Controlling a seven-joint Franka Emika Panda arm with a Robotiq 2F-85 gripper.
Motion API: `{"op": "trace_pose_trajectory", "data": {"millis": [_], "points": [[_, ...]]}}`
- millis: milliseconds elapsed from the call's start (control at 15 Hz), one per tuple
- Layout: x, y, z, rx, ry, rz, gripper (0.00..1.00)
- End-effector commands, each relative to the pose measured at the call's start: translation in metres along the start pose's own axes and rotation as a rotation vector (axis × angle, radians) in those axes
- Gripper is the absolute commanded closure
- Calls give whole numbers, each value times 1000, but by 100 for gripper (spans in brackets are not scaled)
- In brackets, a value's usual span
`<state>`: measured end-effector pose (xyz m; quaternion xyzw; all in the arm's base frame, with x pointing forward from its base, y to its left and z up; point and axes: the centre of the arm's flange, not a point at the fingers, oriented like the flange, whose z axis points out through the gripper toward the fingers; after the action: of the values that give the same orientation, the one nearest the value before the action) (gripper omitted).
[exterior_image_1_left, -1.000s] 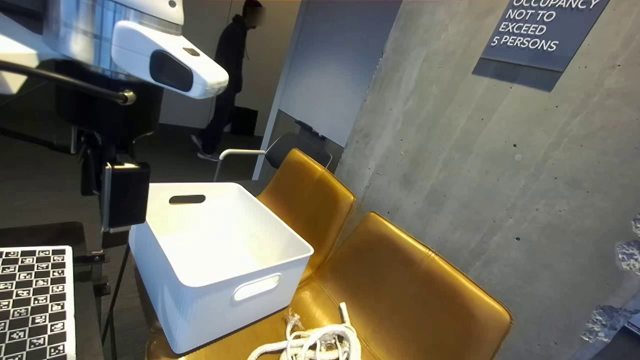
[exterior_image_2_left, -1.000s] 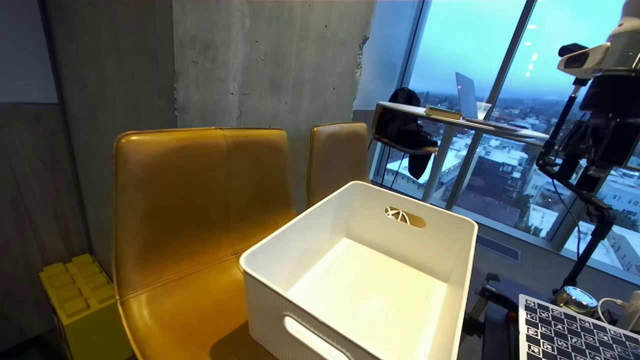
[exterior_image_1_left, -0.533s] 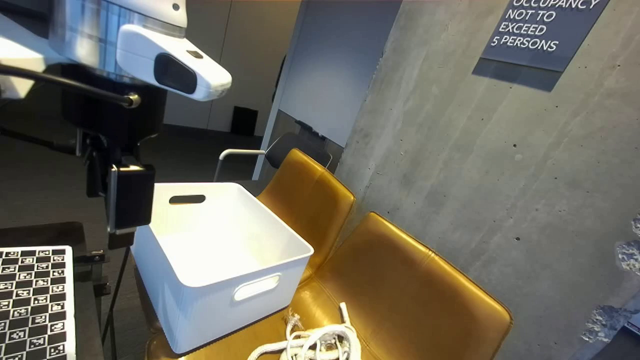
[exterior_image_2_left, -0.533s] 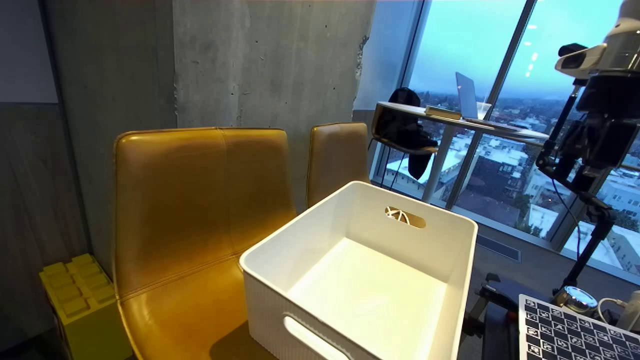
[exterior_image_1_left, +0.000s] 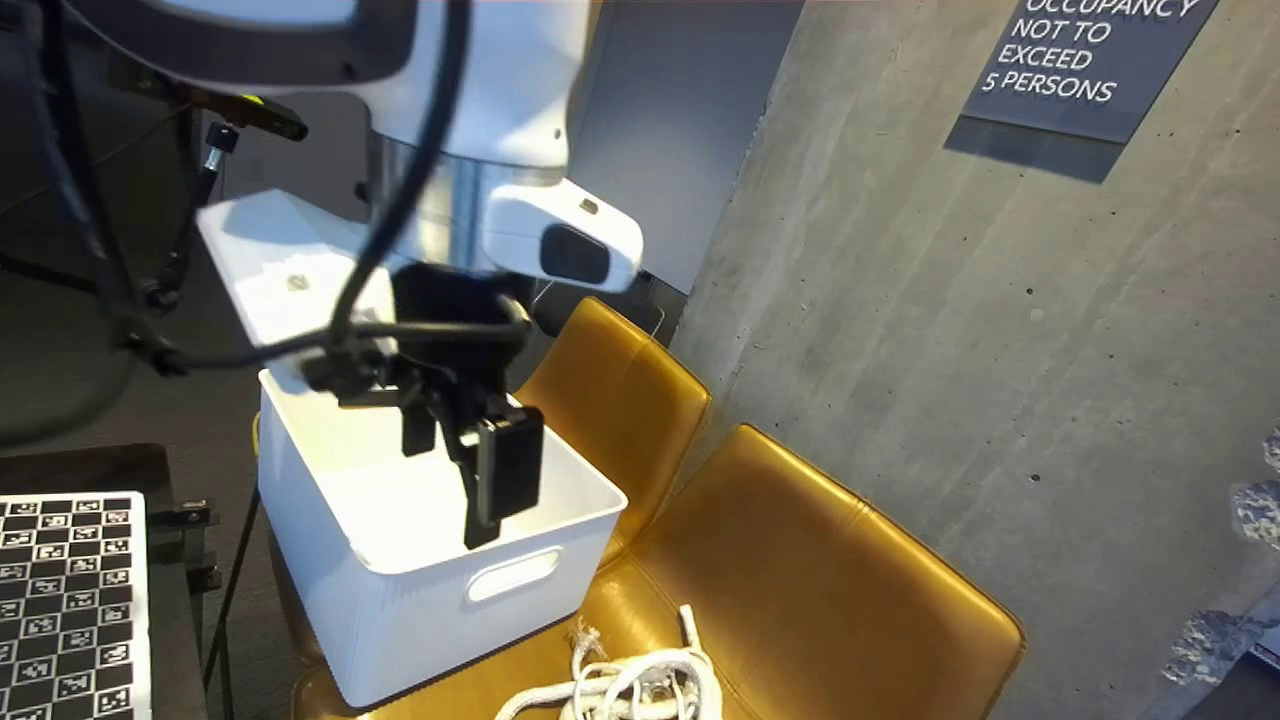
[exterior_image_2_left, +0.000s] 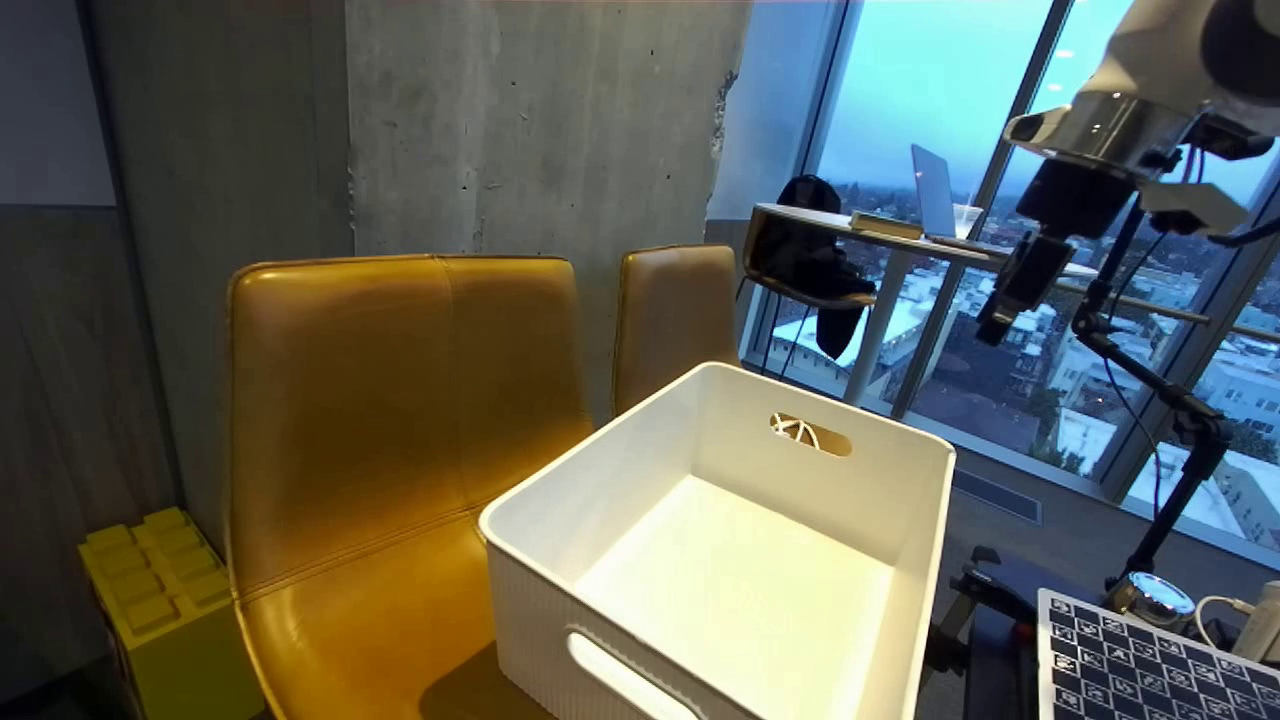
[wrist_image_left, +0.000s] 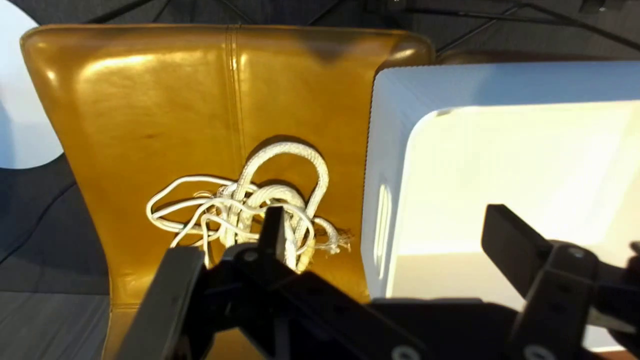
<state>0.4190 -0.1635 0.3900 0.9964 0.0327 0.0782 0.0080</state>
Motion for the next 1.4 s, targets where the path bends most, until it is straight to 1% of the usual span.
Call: {"op": "trace_pose_trajectory", "data": {"millis": [0,133,267,400,467,600,800,933,1067,1200,1333], "points": [[57,46,41,38,-28,-42,0],[68,65,59,66,-61,-83,0],[78,84,74,72,-62,-90,0],[82,98,88,37,-44,-48,0],[76,101,95,16,-27,-14,0],[52,99,112,-22,7,25,0],[30,98,149,-73,63,80,0],[32,99,171,-92,112,129,0],[44,102,188,-95,138,192,0],[52,99,205,-91,142,239,0],[57,94,225,-83,123,278,0]]}}
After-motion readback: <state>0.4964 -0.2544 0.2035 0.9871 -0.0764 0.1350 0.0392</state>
